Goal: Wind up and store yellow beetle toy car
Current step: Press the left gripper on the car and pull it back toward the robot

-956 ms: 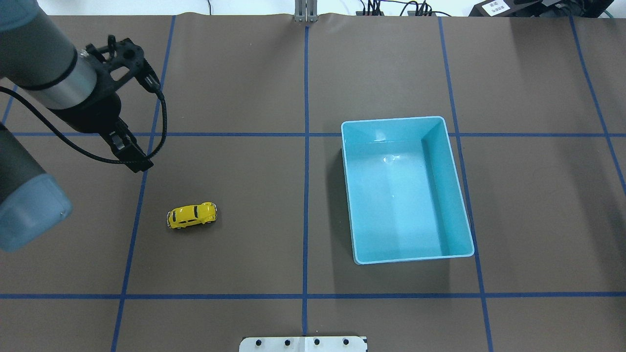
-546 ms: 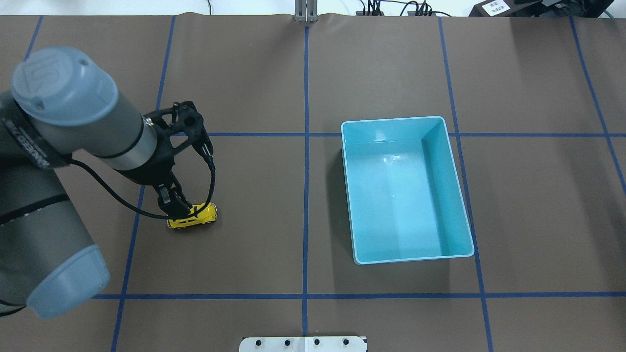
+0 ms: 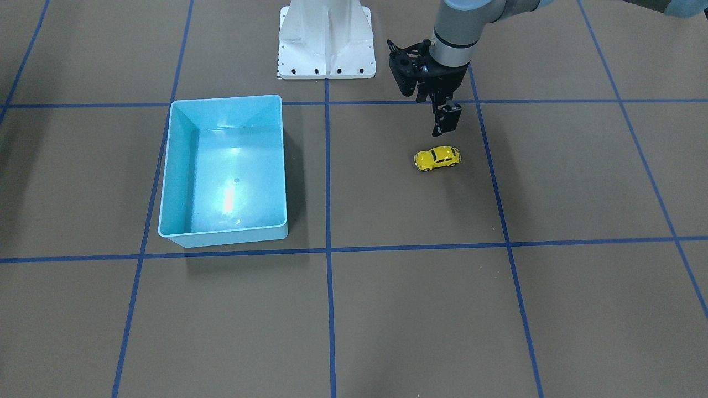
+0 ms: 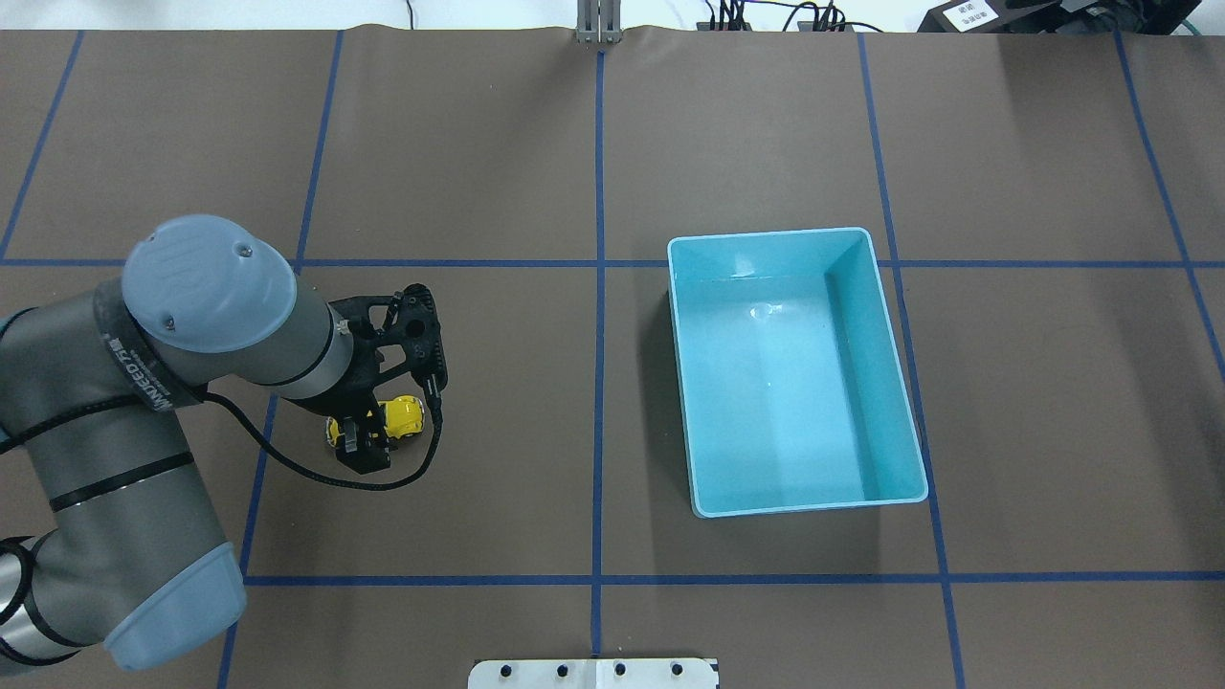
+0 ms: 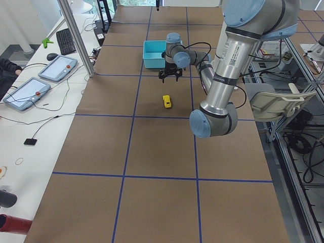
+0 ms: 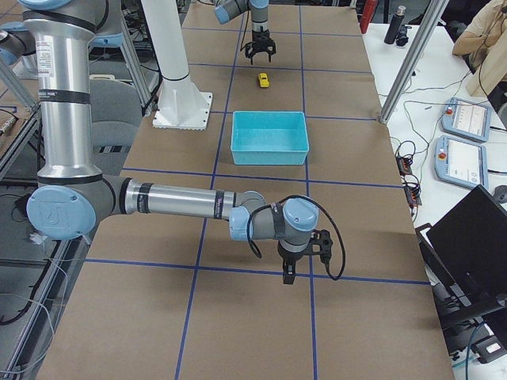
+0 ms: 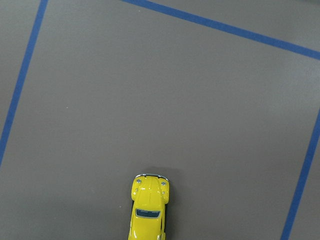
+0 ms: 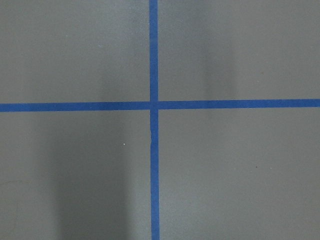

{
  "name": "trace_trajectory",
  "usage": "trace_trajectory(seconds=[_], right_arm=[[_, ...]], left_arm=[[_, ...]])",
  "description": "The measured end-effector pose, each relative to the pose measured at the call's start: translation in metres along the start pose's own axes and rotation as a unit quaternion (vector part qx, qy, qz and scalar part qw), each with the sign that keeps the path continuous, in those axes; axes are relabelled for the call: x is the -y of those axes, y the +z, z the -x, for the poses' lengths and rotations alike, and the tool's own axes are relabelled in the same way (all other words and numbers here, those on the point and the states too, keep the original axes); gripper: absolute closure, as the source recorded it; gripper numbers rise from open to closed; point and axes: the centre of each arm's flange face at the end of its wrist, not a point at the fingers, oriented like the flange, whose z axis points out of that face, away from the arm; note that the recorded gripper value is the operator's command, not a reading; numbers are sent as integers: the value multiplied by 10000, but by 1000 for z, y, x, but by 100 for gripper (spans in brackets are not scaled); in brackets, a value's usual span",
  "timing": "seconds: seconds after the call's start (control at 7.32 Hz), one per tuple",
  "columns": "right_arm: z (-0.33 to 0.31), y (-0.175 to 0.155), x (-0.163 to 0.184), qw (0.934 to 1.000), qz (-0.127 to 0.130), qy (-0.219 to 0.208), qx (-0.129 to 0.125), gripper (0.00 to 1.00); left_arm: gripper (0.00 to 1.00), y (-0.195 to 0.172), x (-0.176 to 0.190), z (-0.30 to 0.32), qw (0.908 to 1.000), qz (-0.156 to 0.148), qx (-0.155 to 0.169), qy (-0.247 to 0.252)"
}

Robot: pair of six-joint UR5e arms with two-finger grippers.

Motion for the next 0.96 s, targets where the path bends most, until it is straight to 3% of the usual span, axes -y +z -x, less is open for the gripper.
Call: trace_trajectory(seconds=[0.68,0.96], right_arm=[[-4,5,-1,10000,49,47,3,0],[-3,4,-1,10000,54,37,58,0]], left_arm=[[0,70,-6,0,9981,447,-199,380],[0,92,-6,5,9979,446,-211,417]])
